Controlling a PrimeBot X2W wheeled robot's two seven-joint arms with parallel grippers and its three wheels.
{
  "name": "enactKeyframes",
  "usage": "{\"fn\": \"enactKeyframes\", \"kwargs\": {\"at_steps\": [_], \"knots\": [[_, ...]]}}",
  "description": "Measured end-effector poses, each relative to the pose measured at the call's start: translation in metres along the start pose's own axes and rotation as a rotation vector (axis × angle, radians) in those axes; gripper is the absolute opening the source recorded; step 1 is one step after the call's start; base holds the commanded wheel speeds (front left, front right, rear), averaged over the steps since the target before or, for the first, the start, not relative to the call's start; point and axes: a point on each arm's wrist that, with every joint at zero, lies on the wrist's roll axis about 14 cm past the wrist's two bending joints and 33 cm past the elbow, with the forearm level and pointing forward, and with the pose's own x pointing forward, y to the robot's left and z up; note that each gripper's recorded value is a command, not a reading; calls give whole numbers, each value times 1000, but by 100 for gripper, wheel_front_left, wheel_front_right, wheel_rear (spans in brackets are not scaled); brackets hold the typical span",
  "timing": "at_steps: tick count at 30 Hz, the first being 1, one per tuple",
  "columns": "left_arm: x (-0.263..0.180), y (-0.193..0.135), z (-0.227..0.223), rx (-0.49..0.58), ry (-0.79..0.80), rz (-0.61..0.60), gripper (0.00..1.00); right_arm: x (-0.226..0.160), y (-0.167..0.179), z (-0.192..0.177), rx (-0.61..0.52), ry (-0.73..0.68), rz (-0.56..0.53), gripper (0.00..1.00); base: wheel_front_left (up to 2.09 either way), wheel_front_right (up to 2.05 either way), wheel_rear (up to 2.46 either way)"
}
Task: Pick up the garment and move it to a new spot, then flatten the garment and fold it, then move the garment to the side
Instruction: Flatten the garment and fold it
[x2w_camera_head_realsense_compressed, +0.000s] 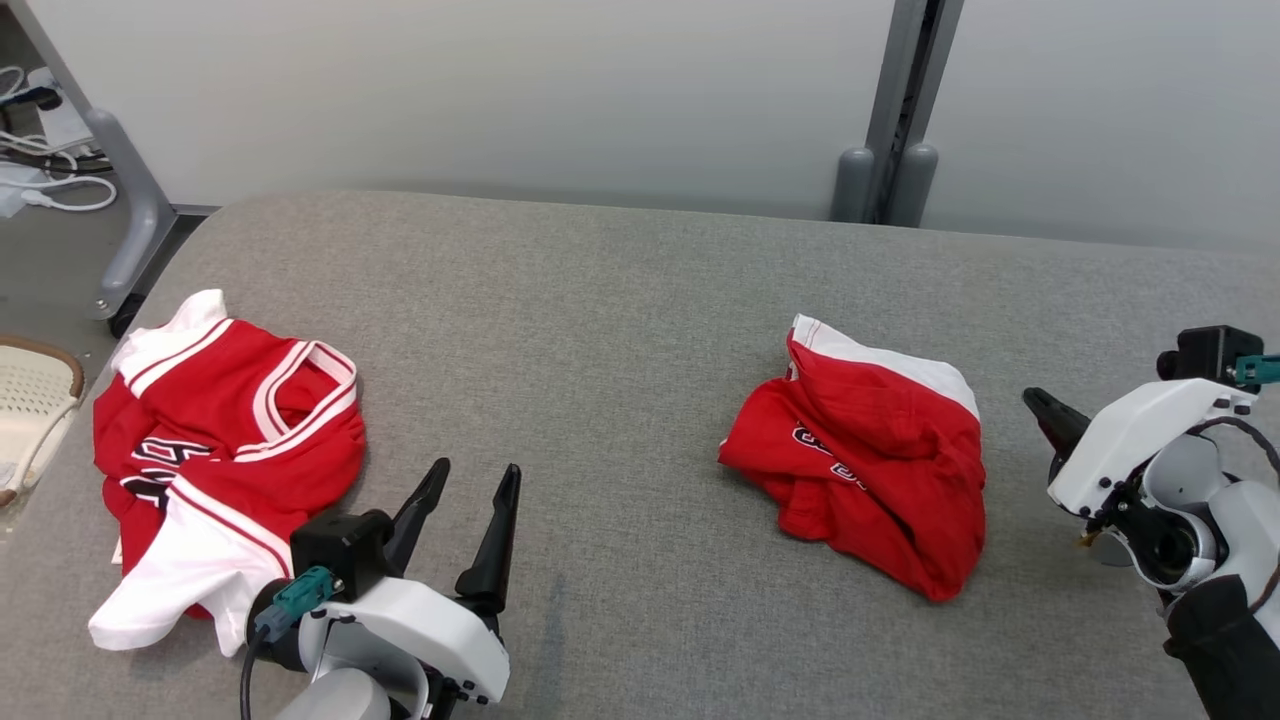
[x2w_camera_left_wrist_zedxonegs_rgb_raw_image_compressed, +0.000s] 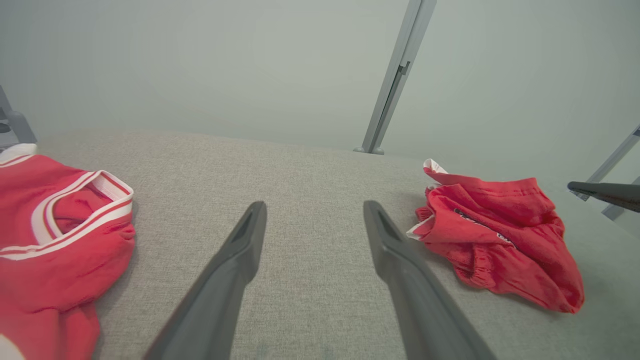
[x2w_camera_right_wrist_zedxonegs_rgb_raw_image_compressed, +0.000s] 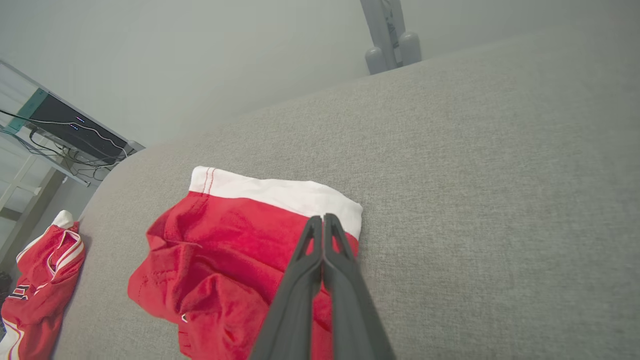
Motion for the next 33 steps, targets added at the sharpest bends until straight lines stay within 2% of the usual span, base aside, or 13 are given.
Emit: {"fn": "enactKeyframes", "kwargs": {"at_steps": [6, 15, 20, 29, 33], "knots": [[-8, 11, 2, -10, -10, 40, 100, 15, 9, -36, -23, 151, -14, 0, 0, 0, 0], [-17, 24, 1, -19, -14, 84, 100, 25, 80, -80, 37, 287, 159, 0, 0, 0, 0], [-21, 31, 2, -15, -16, 102, 100, 19, 116, -108, 22, 366, 254, 0, 0, 0, 0], [-21, 30, 3, -16, -20, 102, 100, 9, 138, -132, 7, 426, 314, 0, 0, 0, 0], [-20, 29, 4, -9, -20, 94, 100, 5, 152, -120, 30, 379, 360, 0, 0, 0, 0]]}}
